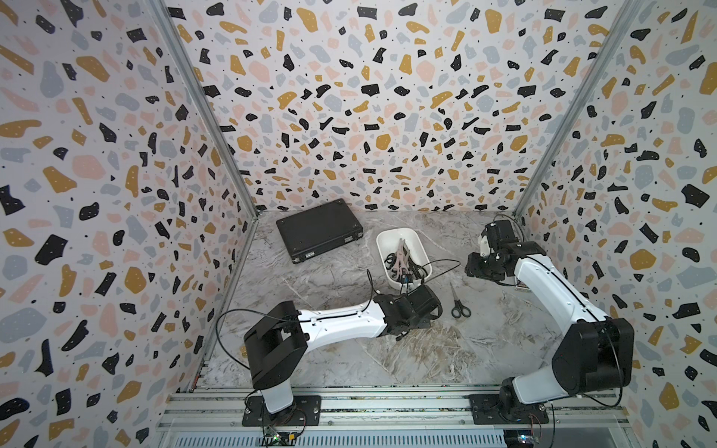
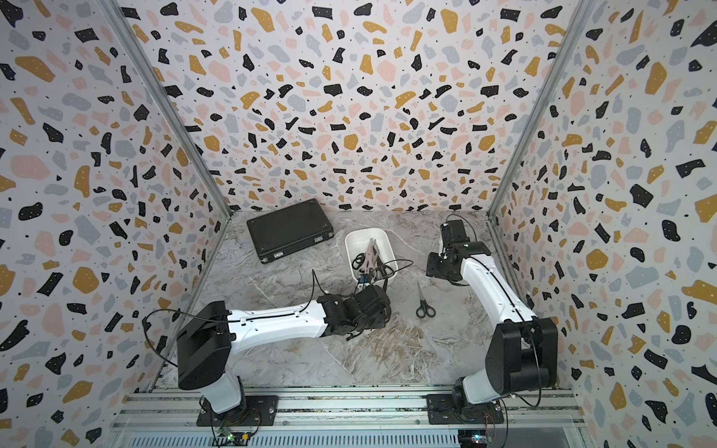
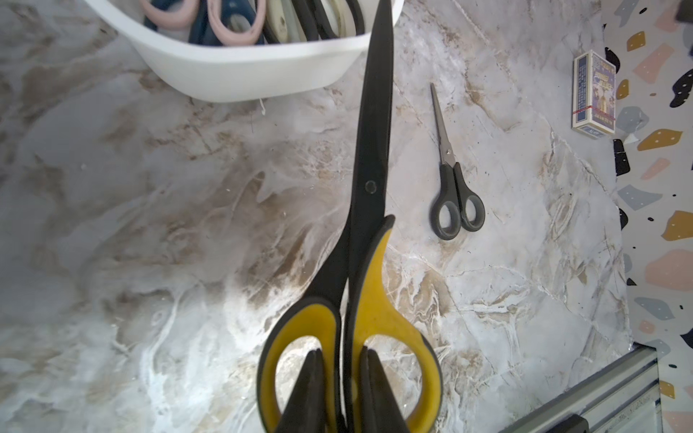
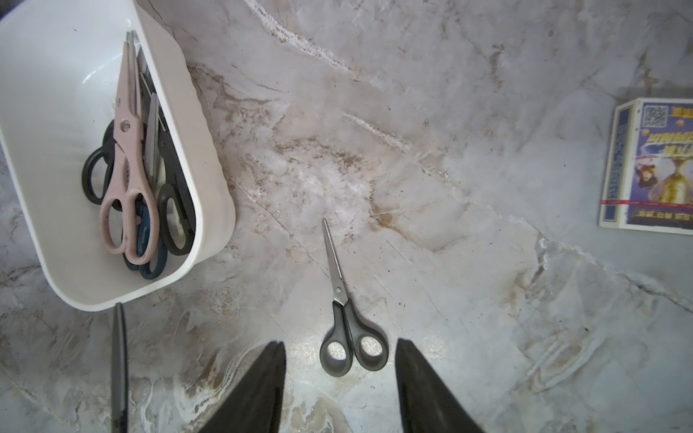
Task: Take the scissors out of the storage box
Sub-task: Place the scissors at the center of the board.
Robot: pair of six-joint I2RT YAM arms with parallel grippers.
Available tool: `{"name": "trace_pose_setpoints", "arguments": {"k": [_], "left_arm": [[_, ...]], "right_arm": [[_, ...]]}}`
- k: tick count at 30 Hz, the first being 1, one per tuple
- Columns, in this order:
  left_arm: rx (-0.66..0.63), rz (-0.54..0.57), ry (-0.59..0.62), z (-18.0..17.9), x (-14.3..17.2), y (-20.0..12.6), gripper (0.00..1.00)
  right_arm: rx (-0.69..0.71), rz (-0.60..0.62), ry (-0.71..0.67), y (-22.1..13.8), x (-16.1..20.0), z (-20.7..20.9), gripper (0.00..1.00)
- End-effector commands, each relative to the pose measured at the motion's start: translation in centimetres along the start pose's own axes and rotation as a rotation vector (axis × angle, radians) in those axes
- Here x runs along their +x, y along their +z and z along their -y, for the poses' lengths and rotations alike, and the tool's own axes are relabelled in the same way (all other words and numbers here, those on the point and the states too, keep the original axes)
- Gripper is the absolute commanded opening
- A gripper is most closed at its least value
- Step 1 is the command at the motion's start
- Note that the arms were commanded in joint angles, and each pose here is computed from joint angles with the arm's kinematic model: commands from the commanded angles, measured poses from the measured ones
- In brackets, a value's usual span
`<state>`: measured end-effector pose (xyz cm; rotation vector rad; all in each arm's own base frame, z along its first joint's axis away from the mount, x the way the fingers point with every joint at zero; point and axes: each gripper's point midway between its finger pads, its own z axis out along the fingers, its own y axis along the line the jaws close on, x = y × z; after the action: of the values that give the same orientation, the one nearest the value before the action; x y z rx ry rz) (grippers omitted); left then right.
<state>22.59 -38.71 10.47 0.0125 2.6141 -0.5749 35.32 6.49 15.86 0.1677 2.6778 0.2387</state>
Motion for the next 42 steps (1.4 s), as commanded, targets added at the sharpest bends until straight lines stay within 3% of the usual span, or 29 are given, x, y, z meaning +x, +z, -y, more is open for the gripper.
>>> {"name": "trace_pose_setpoints", "arguments": {"k": [1,10,18,29,42], "left_arm": [[0.05,0.08,-0.067,2.4,-1.3,-0.4,0.0],[0.042,0.07,0.005,5.0,1.7,-0.5,0.0],[0.029,-0.012,-0.021,4.9,4.7,1.4,0.0],[0.019,-0.026,-0.076,3.6,2.8,5.9,0.0],[0.07,-0.071,-0.085,5.8,1.7,8.5,0.0]], "right_arm": [[0.001,0.021,0.004,-1.4,-0.1,0.3,0.53],[-0.014,0.016,0.012,-1.0,0.3,0.2,0.53],[-0.019,0.014,0.017,-0.8,0.4,0.1,0.53],[-0.019,0.006,0.014,-0.3,0.1,0.0,0.53],[-0.018,-0.011,0.007,0.8,-0.4,0.0,0.53]]}}
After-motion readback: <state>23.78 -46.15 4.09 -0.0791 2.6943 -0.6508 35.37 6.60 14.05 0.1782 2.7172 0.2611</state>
